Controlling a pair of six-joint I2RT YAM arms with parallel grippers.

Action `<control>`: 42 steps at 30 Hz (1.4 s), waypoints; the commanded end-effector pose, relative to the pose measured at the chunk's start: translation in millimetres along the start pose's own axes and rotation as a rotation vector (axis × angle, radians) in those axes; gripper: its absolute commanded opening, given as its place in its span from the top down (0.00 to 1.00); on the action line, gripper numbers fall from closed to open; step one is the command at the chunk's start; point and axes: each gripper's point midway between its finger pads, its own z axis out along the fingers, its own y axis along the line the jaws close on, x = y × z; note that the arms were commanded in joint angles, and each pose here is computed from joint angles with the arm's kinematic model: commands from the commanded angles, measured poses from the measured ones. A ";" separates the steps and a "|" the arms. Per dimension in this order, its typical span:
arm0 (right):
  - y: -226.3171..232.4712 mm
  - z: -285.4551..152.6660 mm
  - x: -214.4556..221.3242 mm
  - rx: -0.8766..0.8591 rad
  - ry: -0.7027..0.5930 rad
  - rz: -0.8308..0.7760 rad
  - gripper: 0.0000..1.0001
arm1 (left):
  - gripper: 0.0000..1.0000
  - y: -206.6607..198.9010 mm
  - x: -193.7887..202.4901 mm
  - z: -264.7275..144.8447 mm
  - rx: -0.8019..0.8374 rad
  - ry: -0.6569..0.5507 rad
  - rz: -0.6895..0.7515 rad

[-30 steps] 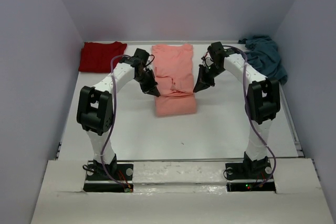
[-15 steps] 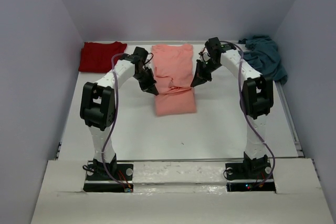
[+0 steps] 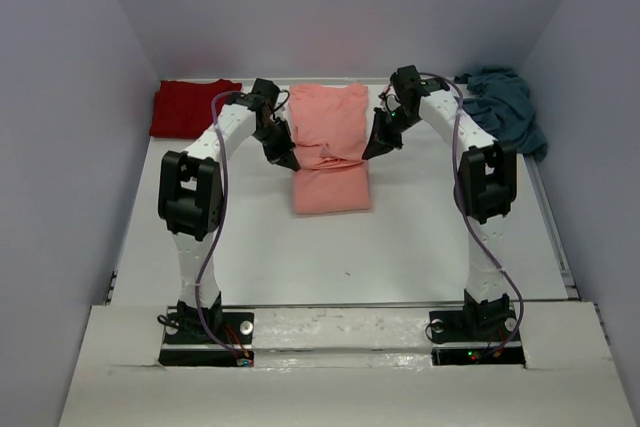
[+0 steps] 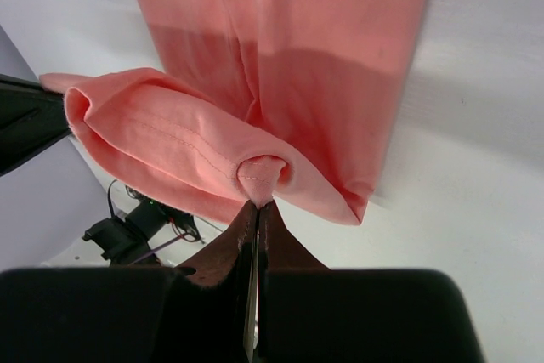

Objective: Fold and stack the t-shirts
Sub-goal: Fold the tshirt

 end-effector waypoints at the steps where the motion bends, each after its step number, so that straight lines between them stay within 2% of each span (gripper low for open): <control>1: -5.8 -10.5 -19.6 0.014 -0.051 0.013 1.00 | 1.00 -1.3 -12.7 -8.0 -0.006 -0.012 0.025; 13: -15.0 -3.8 -38.7 0.020 -0.069 0.025 1.00 | 1.00 -0.7 -35.2 12.6 -0.022 -0.001 0.053; 32: -33.4 41.3 -64.2 0.004 -0.074 0.037 1.00 | 1.00 15.1 -31.2 38.0 -0.042 0.027 0.037; 42: -28.6 31.9 -74.3 0.020 -0.119 0.019 1.00 | 1.00 17.1 -30.1 39.3 -0.038 0.017 0.029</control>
